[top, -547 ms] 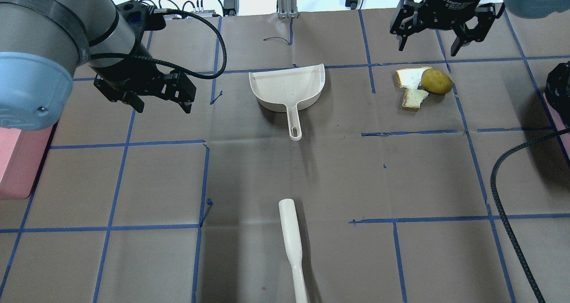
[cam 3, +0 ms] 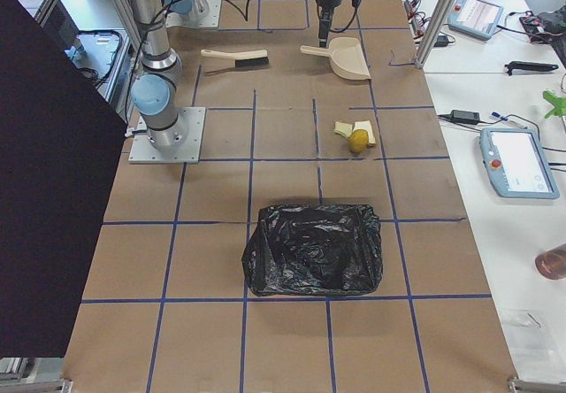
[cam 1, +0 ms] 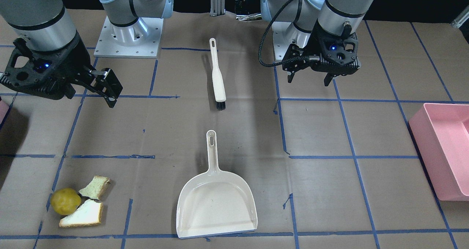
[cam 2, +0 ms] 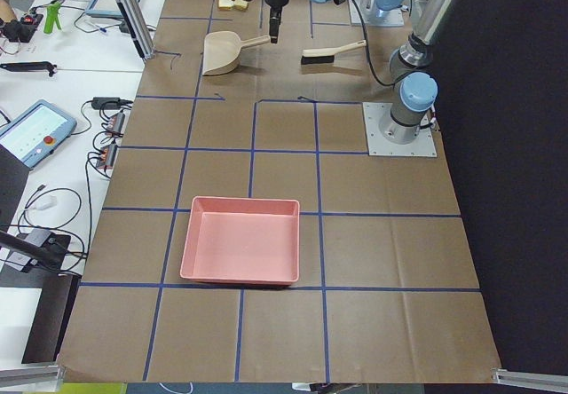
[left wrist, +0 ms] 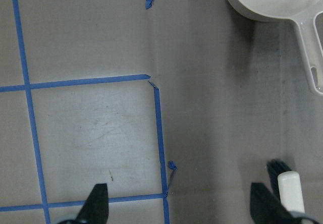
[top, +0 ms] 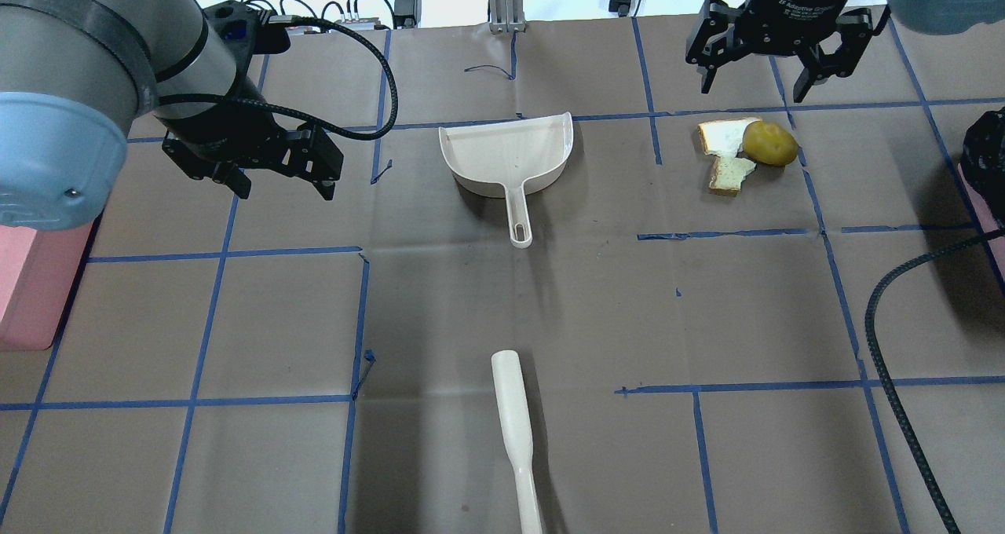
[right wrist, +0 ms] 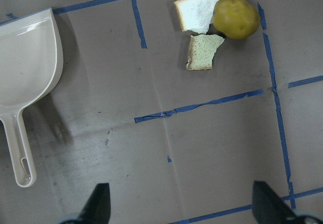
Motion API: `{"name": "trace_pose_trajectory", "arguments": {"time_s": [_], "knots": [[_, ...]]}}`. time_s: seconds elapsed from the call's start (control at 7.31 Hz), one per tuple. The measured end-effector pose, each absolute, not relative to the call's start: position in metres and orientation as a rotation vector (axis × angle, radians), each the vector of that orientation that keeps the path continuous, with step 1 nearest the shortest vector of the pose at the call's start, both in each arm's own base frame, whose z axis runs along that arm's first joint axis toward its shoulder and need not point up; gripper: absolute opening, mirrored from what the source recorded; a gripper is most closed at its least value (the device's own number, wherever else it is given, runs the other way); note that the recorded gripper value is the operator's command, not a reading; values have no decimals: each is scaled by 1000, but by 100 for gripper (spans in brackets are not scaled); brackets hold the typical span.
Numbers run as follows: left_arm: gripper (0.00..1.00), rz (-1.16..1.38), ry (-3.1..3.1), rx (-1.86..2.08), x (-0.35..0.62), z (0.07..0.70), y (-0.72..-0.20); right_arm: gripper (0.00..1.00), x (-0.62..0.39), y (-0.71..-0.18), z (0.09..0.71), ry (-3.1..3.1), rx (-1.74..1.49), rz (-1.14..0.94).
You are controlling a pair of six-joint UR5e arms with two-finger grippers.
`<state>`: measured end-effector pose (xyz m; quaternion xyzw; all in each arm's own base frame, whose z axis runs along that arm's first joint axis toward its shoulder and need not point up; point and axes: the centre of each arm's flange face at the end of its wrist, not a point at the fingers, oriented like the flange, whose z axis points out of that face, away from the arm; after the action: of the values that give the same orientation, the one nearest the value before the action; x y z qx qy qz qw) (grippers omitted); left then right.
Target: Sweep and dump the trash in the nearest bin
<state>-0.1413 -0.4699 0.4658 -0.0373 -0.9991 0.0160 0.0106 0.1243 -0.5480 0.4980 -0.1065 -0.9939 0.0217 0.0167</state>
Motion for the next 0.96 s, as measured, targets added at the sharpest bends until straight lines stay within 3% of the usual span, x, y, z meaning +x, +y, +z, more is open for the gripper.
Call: {"name": "trace_pose_trajectory", "arguments": {"time_s": [0.96], "knots": [[100, 7, -3111, -104, -144, 457, -471, 100, 125, -529, 506, -3097, -281, -5]]}}
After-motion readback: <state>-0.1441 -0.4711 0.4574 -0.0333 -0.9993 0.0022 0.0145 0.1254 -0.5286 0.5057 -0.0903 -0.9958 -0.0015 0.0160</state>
